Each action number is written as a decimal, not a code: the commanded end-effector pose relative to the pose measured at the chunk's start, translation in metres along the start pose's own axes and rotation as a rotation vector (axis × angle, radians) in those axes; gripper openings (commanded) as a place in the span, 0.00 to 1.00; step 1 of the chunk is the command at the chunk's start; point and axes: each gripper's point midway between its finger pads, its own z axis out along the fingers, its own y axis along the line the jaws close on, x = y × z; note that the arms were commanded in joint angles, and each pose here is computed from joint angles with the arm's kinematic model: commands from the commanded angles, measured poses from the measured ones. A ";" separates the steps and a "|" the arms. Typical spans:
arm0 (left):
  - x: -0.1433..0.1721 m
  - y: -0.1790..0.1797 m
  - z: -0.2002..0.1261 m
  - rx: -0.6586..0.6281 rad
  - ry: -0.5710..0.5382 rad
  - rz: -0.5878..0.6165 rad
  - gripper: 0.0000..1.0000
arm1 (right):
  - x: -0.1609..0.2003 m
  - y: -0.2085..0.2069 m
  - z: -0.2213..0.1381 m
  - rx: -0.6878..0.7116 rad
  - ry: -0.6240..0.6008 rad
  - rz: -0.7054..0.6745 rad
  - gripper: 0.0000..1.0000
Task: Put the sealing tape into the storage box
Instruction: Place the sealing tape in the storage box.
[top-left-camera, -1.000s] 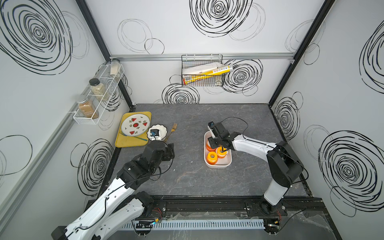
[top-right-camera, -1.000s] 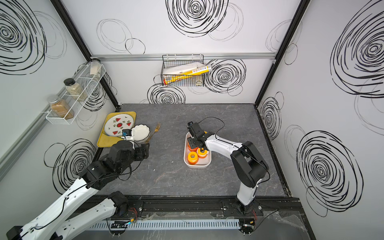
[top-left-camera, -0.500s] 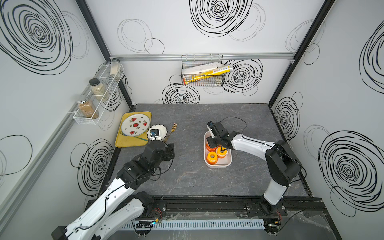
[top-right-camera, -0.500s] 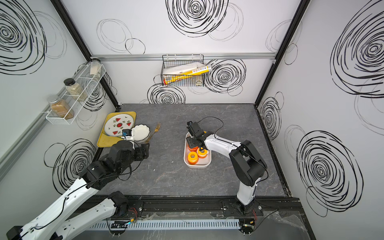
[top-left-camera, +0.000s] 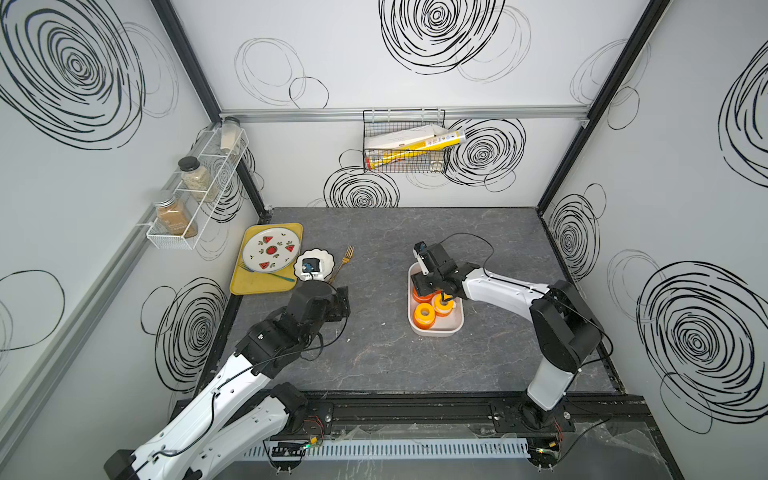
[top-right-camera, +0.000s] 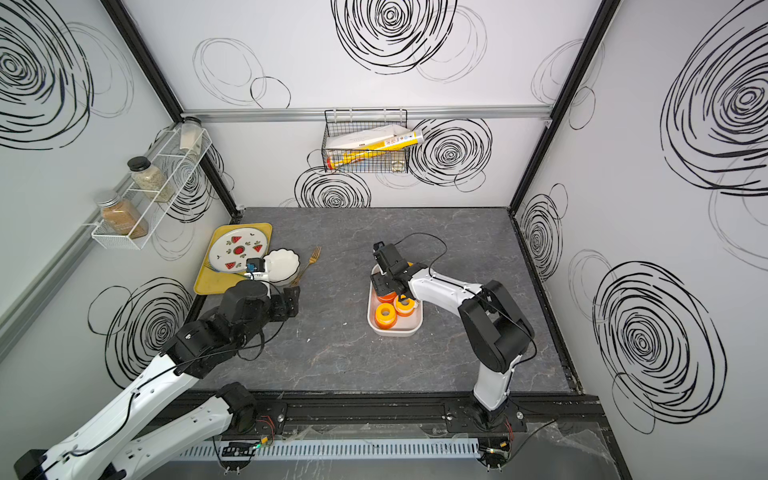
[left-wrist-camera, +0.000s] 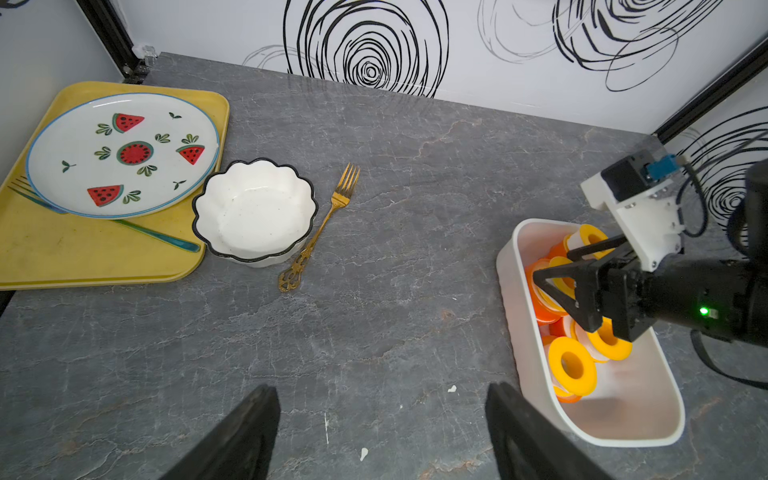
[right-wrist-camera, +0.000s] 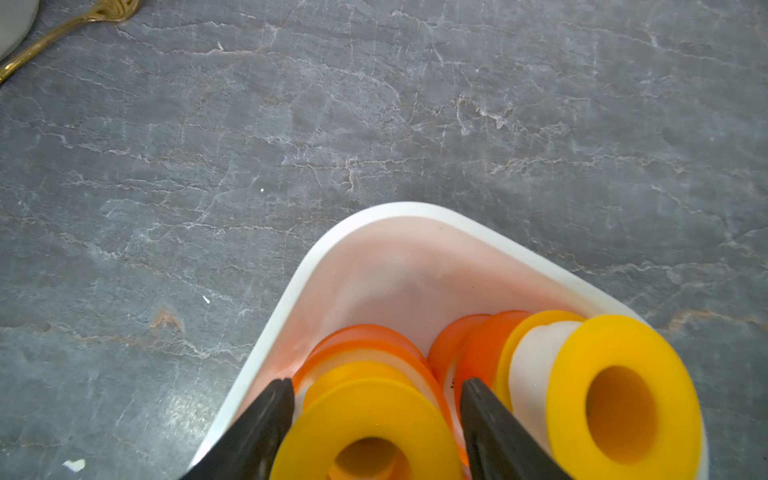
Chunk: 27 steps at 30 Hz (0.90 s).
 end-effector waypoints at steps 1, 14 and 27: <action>-0.004 -0.002 0.002 0.011 -0.018 0.000 0.85 | -0.024 0.003 -0.018 -0.028 -0.068 0.023 0.69; -0.004 -0.002 0.001 0.012 -0.019 0.000 0.85 | -0.019 0.000 -0.053 -0.059 -0.115 0.049 0.64; -0.010 0.001 -0.004 0.006 -0.047 -0.013 0.85 | 0.025 -0.035 -0.111 -0.013 -0.285 0.189 0.59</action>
